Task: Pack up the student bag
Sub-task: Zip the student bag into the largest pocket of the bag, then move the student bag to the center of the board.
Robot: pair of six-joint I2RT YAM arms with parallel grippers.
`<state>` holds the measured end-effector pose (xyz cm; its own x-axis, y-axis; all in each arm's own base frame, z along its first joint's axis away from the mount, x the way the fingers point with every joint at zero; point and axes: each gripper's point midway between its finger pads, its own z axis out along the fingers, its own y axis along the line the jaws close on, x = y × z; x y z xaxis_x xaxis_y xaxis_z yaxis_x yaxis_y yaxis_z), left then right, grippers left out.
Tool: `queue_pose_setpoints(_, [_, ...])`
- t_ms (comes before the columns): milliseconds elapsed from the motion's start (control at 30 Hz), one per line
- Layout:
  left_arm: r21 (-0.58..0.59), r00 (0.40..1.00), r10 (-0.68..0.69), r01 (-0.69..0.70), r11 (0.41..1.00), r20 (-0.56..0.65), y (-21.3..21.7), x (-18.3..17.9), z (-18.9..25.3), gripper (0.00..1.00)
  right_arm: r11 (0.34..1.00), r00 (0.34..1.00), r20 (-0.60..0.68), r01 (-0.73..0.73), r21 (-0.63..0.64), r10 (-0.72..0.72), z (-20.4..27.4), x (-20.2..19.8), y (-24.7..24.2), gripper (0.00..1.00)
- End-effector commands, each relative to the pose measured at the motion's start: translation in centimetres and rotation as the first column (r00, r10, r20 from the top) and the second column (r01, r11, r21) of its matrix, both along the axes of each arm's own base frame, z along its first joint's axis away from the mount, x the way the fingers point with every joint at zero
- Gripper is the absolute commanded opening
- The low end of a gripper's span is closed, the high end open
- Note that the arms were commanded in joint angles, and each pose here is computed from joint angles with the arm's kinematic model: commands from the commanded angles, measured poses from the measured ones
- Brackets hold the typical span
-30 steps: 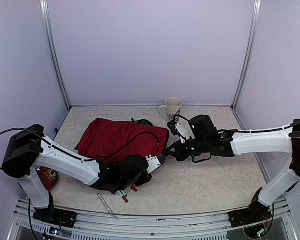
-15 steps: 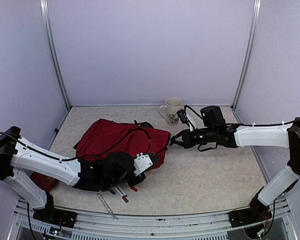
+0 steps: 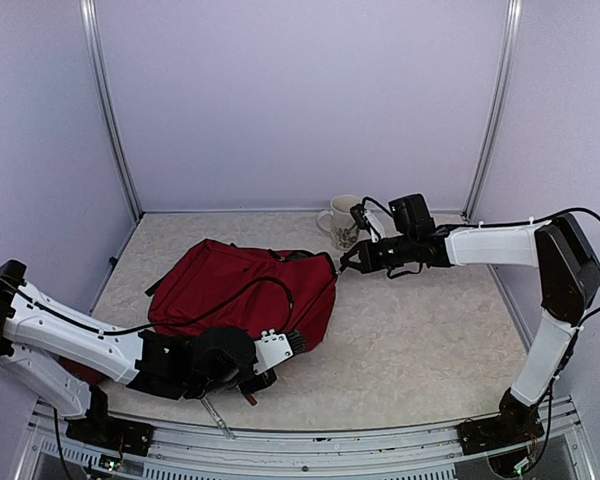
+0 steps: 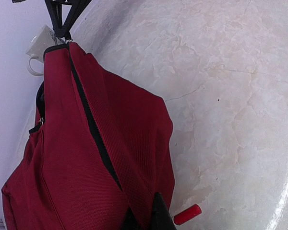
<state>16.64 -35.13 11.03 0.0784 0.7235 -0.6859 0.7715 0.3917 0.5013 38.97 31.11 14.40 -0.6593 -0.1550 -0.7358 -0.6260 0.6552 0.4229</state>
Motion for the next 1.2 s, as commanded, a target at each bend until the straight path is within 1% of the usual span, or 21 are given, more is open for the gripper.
queue_pose_setpoints(0, [0.008, 0.995, -0.066, 0.067, 0.998, -0.077, 0.8, -2.8, -0.9, 0.00, 0.991, 0.983, 0.137, 0.130, -0.042, -0.124, 1.8, 4.0, -2.5, 0.00])
queue_pose_setpoints(33, [-0.025, 0.995, -0.049, 0.047, 0.999, -0.083, 0.9, -2.5, -0.1, 0.07, 0.993, 0.983, 0.151, 0.111, -0.036, -0.105, 2.3, 3.2, -2.0, 0.00])
queue_pose_setpoints(67, [-0.061, 0.995, -0.032, 0.026, 0.998, -0.090, 1.0, -2.3, 0.7, 0.23, 0.995, 0.985, 0.150, 0.094, -0.033, -0.088, 2.3, 2.5, -1.6, 0.00])
queue_pose_setpoints(100, [-0.097, 0.995, -0.014, 0.005, 0.995, -0.098, 1.0, -2.1, 1.5, 0.43, 0.997, 0.986, 0.151, 0.077, -0.027, -0.072, 2.5, 1.8, -1.2, 0.00])
queue_pose_setpoints(167, [-0.183, 0.990, 0.040, -0.064, 0.981, -0.132, 1.4, -1.4, 3.4, 0.72, 0.999, 0.987, 0.155, 0.053, -0.012, -0.050, 3.1, 0.6, -0.6, 0.00])
queue_pose_setpoints(200, [-0.220, 0.985, 0.072, -0.106, 0.970, -0.157, 1.7, -1.0, 4.1, 0.81, 0.999, 0.987, 0.157, 0.038, -0.007, -0.036, 3.3, -0.1, -0.2, 0.00])
queue_pose_setpoints(267, [-0.289, 0.958, 0.155, -0.224, 0.931, -0.242, 2.8, 0.5, 5.5, 0.90, 1.000, 0.986, 0.164, 0.017, 0.002, -0.017, 3.8, -1.2, 0.3, 0.00])
queue_pose_setpoints(333, [-0.330, 0.902, 0.250, -0.370, 0.868, -0.352, 4.6, 2.5, 6.0, 0.93, 1.000, 0.986, 0.166, -0.001, 0.011, -0.001, 4.2, -2.1, 0.7, 0.00])
queue_pose_setpoints(367, [-0.340, 0.857, 0.315, -0.462, 0.819, -0.407, 6.0, 3.6, 5.9, 0.94, 1.000, 0.986, 0.168, -0.008, 0.012, 0.006, 4.4, -2.5, 0.9, 0.00])
queue_pose_setpoints(433, [-0.300, 0.709, 0.483, -0.676, 0.673, -0.514, 10.2, 5.9, 4.1, 0.98, 1.000, 0.985, 0.171, -0.020, 0.017, 0.016, 4.9, -3.2, 1.1, 0.00])
queue_pose_setpoints(500, [-0.229, 0.519, 0.626, -0.843, 0.486, -0.582, 15.2, 7.4, 1.6, 0.99, 0.999, 0.984, 0.176, -0.024, 0.029, 0.019, 5.4, -3.8, 1.0, 0.00])
queue_pose_setpoints(533, [-0.199, 0.436, 0.666, -0.893, 0.403, -0.605, 17.2, 7.7, 0.4, 0.99, 0.999, 0.984, 0.176, -0.027, 0.038, 0.020, 5.7, -4.1, 0.9, 0.00])
queue_pose_setpoints(567, [-0.178, 0.372, 0.685, -0.924, 0.339, -0.626, 18.9, 7.7, -0.9, 0.99, 0.999, 0.984, 0.176, -0.030, 0.043, 0.022, 5.9, -4.3, 0.8, 0.00])
queue_pose_setpoints(600, [-0.178, 0.343, 0.678, -0.936, 0.303, -0.650, 19.6, 7.7, -1.4, 0.99, 0.998, 0.984, 0.179, -0.036, 0.048, 0.027, 6.3, -4.6, 0.8, 0.00])
queue_pose_setpoints(767, [-0.233, 0.311, 0.599, -0.950, 0.207, -0.738, 20.8, 8.0, -2.9, 0.99, 0.998, 0.983, 0.177, -0.057, 0.027, 0.051, 6.5, -6.2, 0.5, 0.00])
queue_pose_setpoints(800, [-0.262, 0.326, 0.579, -0.946, 0.193, -0.748, 20.9, 8.5, -2.6, 0.99, 0.998, 0.983, 0.175, -0.065, 0.022, 0.060, 6.5, -6.6, 0.5, 0.00])
queue_pose_setpoints(833, [-0.274, 0.337, 0.571, -0.941, 0.198, -0.749, 21.1, 8.8, -2.7, 0.99, 0.997, 0.983, 0.173, -0.071, 0.019, 0.067, 6.6, -7.0, 0.4, 0.00])
queue_pose_setpoints(900, [-0.354, 0.414, 0.525, -0.910, 0.216, -0.744, 20.7, 10.3, -1.3, 0.99, 0.996, 0.983, 0.168, -0.084, 0.013, 0.081, 6.9, -7.9, 0.4, 0.00])
queue_pose_setpoints(967, [-0.380, 0.448, 0.522, -0.894, 0.238, -0.726, 20.7, 11.6, -0.8, 0.98, 0.995, 0.980, 0.170, -0.102, 0.007, 0.099, 7.5, -8.9, 0.7, 0.00])
queue_pose_setpoints(1067, [-0.349, 0.431, 0.604, -0.902, 0.255, -0.671, 21.6, 13.8, -1.1, 0.96, 0.992, 0.975, 0.183, -0.129, -0.009, 0.128, 8.6, -10.8, 1.1, 0.00])
queue_pose_setpoints(1167, [-0.299, 0.430, 0.624, -0.903, 0.310, -0.652, 20.9, 15.8, -2.4, 0.93, 0.990, 0.971, 0.193, -0.138, -0.009, 0.137, 9.5, -12.4, 0.9, 0.00])
